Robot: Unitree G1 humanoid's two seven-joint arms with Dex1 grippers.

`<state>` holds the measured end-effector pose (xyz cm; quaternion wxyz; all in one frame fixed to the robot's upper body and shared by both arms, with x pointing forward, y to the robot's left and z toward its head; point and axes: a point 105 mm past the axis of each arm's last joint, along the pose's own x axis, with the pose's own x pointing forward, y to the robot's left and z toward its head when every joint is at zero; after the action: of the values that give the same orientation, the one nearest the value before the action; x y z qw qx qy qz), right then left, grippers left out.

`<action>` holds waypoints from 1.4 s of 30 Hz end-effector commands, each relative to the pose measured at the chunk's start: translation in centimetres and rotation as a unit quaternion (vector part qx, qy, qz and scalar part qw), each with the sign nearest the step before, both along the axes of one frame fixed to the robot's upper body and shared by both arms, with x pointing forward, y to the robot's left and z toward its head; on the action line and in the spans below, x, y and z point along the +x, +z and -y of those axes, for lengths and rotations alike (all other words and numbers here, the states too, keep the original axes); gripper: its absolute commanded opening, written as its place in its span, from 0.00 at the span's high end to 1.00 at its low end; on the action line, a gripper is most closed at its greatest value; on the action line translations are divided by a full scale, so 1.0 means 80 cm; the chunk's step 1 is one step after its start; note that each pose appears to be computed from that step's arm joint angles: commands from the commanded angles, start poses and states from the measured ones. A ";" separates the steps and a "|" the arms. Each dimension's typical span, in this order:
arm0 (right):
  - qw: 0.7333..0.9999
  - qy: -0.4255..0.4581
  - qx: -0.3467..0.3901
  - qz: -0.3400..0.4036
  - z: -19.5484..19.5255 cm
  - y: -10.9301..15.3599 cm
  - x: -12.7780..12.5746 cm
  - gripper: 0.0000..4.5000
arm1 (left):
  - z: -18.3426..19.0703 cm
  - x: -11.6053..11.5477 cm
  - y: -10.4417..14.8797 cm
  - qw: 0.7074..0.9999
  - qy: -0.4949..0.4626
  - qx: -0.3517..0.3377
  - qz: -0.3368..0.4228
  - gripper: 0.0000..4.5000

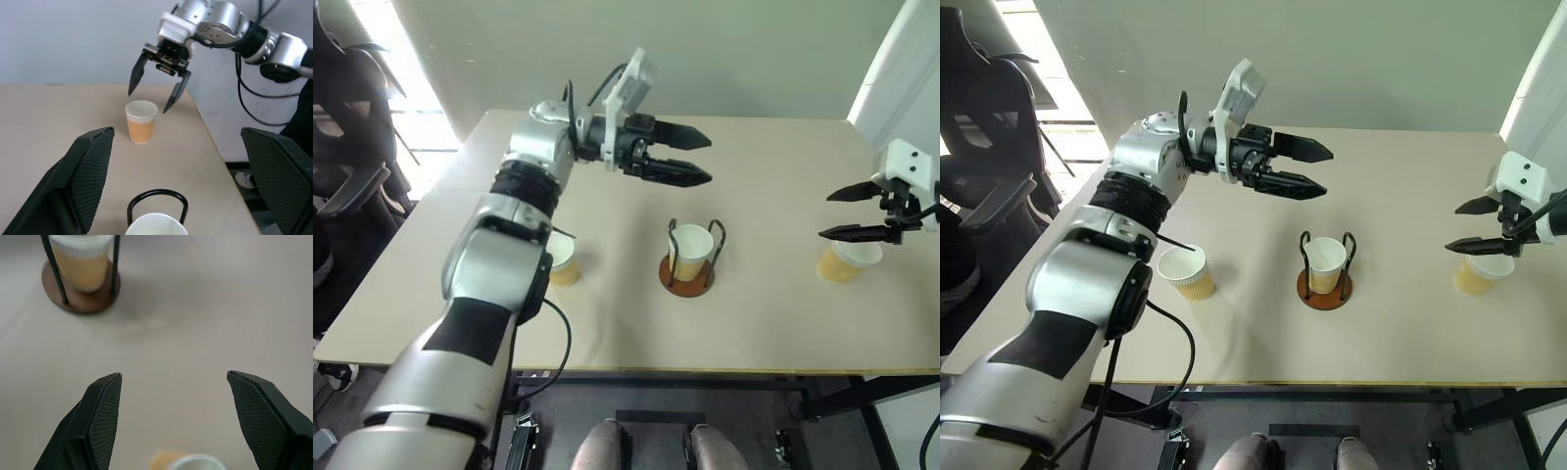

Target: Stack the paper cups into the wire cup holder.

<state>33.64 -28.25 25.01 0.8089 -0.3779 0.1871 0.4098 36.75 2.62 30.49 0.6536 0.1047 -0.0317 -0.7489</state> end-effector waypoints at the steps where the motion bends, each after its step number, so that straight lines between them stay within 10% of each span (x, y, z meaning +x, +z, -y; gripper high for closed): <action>1: 0.998 0.003 -0.054 0.005 0.014 0.006 -0.006 0.21 | -0.006 -0.015 -0.010 0.994 -0.036 0.052 0.089 0.01; 42: 0.970 -0.029 -0.231 -0.077 0.084 -0.068 0.012 0.21 | -0.003 -0.014 -0.004 0.993 -0.035 0.054 0.101 0.01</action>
<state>34.31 -34.91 18.61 0.6918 -0.5043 0.3600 0.3709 36.35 2.94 28.62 0.6319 0.1988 -0.0336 -0.7484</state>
